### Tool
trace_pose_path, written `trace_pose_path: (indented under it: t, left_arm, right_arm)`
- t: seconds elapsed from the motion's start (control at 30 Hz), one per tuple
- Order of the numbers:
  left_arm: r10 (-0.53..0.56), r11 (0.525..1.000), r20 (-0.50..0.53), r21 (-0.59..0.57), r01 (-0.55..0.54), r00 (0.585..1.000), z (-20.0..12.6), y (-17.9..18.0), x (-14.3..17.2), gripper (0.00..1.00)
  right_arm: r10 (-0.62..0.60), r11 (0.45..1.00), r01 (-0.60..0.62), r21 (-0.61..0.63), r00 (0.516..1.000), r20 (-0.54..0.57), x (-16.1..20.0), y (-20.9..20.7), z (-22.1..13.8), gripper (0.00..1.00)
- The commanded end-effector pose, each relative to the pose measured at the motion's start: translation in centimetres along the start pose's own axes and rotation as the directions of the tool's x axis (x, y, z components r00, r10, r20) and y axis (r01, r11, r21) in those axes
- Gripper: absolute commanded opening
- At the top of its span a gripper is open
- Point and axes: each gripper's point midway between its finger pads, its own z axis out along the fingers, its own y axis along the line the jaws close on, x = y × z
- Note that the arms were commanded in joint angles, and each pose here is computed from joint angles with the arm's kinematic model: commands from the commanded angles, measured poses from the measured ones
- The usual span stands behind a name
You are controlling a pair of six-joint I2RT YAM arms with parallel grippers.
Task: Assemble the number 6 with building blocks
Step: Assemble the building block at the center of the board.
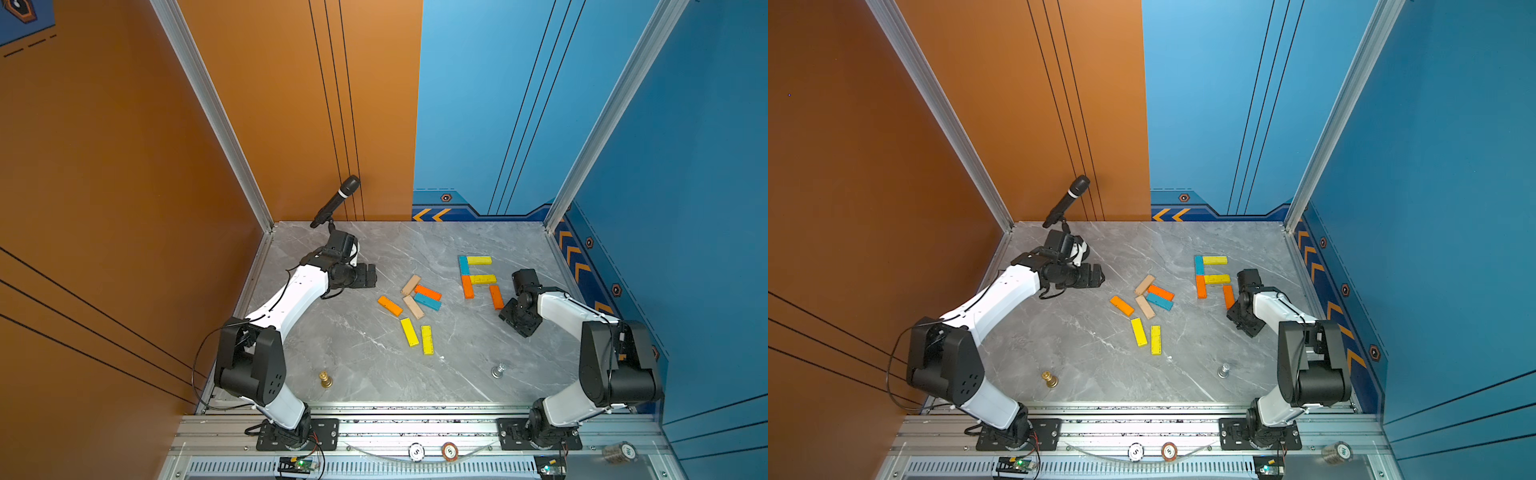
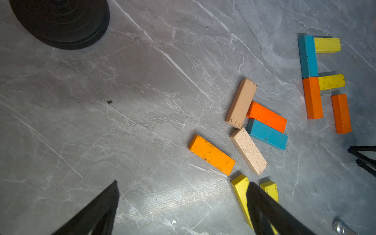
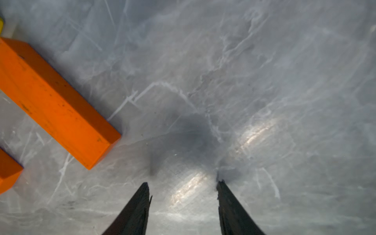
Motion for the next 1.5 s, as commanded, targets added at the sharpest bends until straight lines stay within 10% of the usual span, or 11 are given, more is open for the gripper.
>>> trace_pose_path:
  t: [0.0, 1.47]
  left_arm:
    - [-0.006, 1.000, 0.003, 0.019, 0.006, 1.000, -0.5, -0.2, 0.2, 0.98]
    - [-0.015, 1.000, -0.006, 0.013, 0.015, 1.000, -0.1, 0.3, 0.2, 0.98]
  right_arm:
    - [0.085, 0.996, -0.085, -0.011, 0.996, -0.020, -0.3, 0.6, 0.4, 0.54]
    - [0.132, 0.990, -0.134, -0.034, 0.990, -0.053, -1.6, 2.6, 2.0, 0.58]
